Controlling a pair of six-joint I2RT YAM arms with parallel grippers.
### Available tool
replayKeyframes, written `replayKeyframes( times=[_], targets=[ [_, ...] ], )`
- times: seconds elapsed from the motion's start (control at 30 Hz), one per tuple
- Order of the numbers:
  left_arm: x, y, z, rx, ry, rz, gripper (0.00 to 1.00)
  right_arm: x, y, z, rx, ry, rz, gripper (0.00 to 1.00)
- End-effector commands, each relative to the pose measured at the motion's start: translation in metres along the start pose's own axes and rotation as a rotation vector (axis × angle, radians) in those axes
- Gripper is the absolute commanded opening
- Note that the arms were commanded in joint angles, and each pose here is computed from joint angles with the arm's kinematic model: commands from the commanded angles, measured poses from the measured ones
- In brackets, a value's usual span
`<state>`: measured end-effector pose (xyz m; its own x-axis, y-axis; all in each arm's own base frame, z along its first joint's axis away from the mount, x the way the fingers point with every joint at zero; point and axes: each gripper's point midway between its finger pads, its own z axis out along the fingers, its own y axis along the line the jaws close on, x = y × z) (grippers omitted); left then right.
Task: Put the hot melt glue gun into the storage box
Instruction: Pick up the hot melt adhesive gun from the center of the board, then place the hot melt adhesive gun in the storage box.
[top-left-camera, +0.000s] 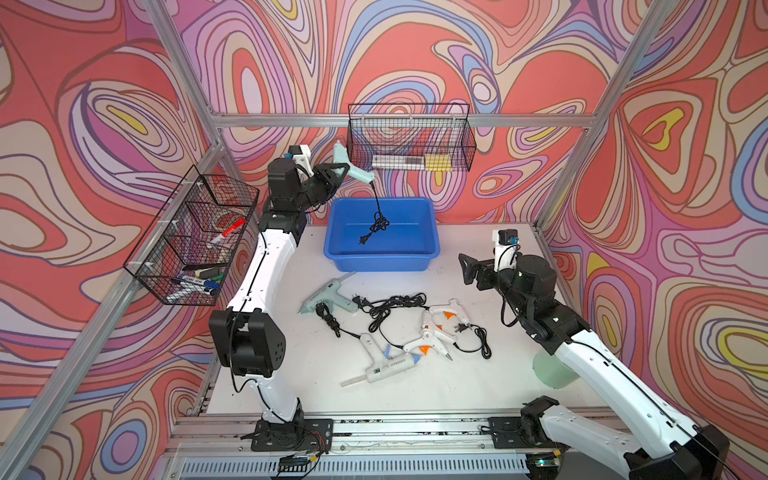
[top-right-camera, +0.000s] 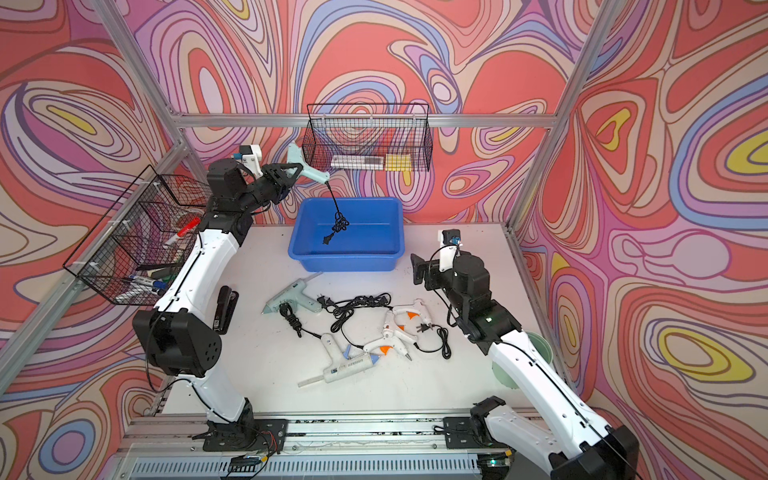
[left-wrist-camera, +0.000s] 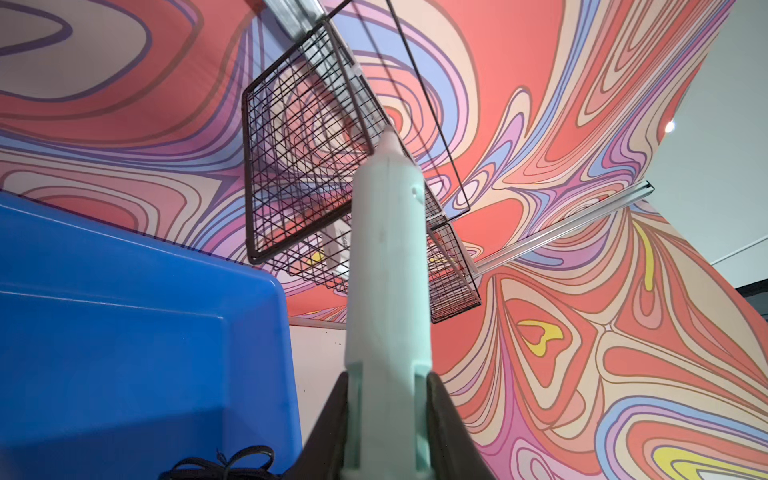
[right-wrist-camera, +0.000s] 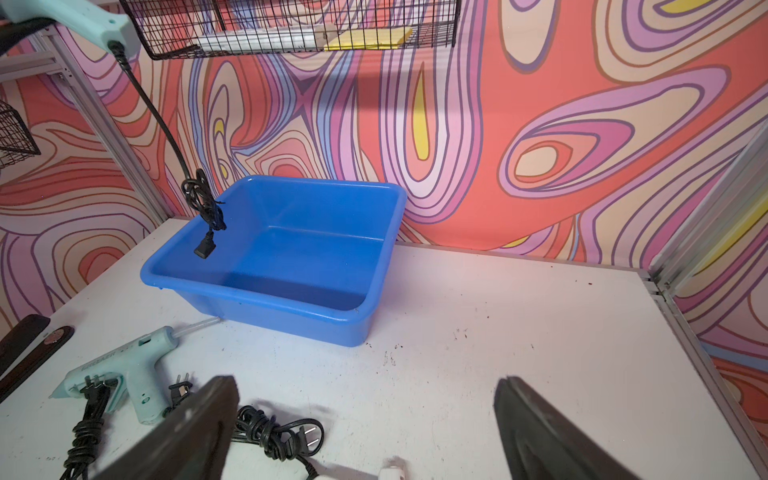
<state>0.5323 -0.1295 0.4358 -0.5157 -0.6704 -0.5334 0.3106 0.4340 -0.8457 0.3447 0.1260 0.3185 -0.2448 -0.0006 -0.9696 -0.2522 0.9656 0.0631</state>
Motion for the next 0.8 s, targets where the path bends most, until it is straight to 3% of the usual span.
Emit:
replayKeyframes(
  times=[0.0,0.33,0.5,0.77],
  targets=[
    [0.01,0.029,0.015,-0.006,0.019,-0.023,0.0,0.017,0.001,0.004,0.001,0.053,0.013,0.98],
    [0.052,0.121,0.03,-0.137,0.071,-0.094,0.0,0.047,-0.007,0.01,0.047,0.133,0.067,0.98],
    [0.075,0.166,0.039,-0.209,0.128,-0.12,0.0,0.074,-0.013,0.015,0.094,0.237,0.097,0.98],
    [0.109,0.223,0.058,-0.319,0.255,-0.089,0.0,0.135,-0.036,0.011,0.27,0.504,0.151,0.93]
  ],
)
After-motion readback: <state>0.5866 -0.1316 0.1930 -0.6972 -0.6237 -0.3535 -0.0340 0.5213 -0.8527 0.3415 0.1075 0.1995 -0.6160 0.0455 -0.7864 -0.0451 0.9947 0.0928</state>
